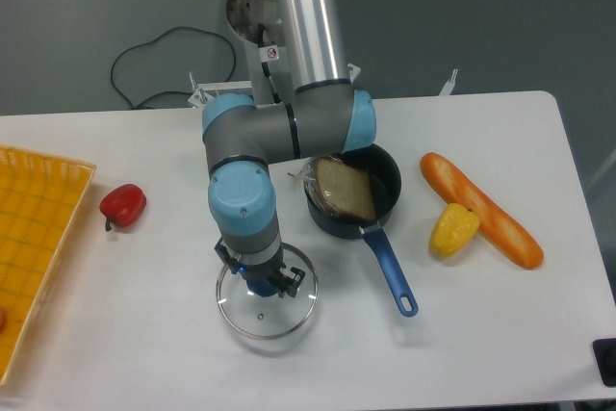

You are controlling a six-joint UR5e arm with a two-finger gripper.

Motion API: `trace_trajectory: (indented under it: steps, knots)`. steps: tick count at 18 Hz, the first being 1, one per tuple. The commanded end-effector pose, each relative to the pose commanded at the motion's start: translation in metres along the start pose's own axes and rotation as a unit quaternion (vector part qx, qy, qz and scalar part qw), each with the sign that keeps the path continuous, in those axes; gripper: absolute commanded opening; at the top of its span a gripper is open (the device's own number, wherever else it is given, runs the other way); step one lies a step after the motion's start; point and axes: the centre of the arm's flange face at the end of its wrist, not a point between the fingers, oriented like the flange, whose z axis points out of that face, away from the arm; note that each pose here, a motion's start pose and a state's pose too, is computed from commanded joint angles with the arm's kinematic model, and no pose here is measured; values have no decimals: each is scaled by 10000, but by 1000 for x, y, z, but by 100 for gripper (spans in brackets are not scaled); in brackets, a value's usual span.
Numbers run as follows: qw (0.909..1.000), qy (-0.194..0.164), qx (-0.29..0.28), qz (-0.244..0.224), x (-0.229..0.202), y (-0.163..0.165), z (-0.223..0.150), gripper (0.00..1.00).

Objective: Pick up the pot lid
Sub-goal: 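Lift the glass lid by its knob and carry it toward the red pepper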

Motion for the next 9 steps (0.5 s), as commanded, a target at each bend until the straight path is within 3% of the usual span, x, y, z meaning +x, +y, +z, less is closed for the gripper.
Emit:
trace_trajectory:
  steps: [4,9]
  knots:
    - [9988,-44,77,490,18,-5,-23,58]
    - [9969,-181,267,712,47,-15,-52,58]
